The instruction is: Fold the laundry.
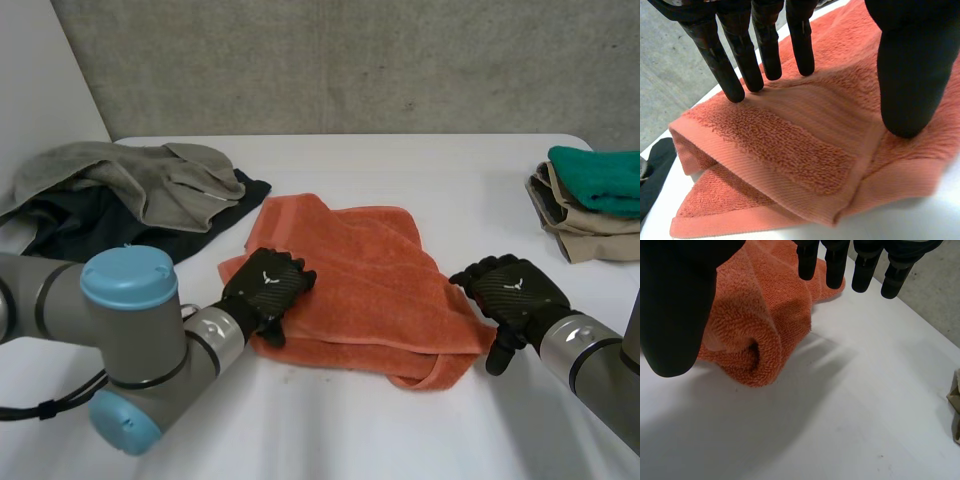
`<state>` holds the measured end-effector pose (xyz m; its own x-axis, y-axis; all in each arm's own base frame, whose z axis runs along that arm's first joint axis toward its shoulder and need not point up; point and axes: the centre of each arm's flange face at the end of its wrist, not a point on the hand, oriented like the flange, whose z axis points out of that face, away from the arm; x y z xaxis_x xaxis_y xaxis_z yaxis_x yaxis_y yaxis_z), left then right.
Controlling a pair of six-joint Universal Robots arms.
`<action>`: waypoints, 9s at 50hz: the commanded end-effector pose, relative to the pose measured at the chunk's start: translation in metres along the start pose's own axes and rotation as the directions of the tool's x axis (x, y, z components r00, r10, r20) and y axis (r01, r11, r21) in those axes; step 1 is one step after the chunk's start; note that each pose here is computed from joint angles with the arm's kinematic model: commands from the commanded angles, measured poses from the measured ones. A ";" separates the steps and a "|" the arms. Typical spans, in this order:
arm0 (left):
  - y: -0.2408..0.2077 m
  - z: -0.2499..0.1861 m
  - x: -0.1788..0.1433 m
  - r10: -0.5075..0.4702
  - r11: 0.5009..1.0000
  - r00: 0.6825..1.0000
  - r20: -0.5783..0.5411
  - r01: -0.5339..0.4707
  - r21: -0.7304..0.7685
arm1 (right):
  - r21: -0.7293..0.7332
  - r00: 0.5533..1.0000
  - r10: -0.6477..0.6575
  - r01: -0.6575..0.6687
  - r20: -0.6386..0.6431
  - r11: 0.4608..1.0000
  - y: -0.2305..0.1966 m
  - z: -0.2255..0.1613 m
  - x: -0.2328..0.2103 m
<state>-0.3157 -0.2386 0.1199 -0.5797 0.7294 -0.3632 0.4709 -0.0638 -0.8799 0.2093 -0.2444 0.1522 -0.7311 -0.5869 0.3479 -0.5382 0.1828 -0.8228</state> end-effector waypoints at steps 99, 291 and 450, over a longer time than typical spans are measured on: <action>-0.092 -0.002 -0.095 -0.152 0.957 0.936 0.319 0.058 0.284 | -0.081 0.991 0.027 -0.038 -0.131 0.996 -0.045 -0.015 0.062; -0.207 -0.042 -0.279 -0.155 0.722 0.511 0.845 -0.525 0.450 | 0.601 0.659 0.154 0.532 -0.736 0.596 -0.242 0.015 0.185; -0.033 0.008 -0.177 -0.077 0.980 0.856 0.512 -0.029 0.197 | 0.003 0.934 0.136 -0.143 -0.330 0.990 -0.033 0.072 0.146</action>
<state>-0.2428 -0.4040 0.1932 -0.8608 0.2606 -0.4372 0.3820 -0.2368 -0.8933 0.1767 -0.4295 0.2001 -0.8812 -0.2064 0.4254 -0.4389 0.0224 -0.8983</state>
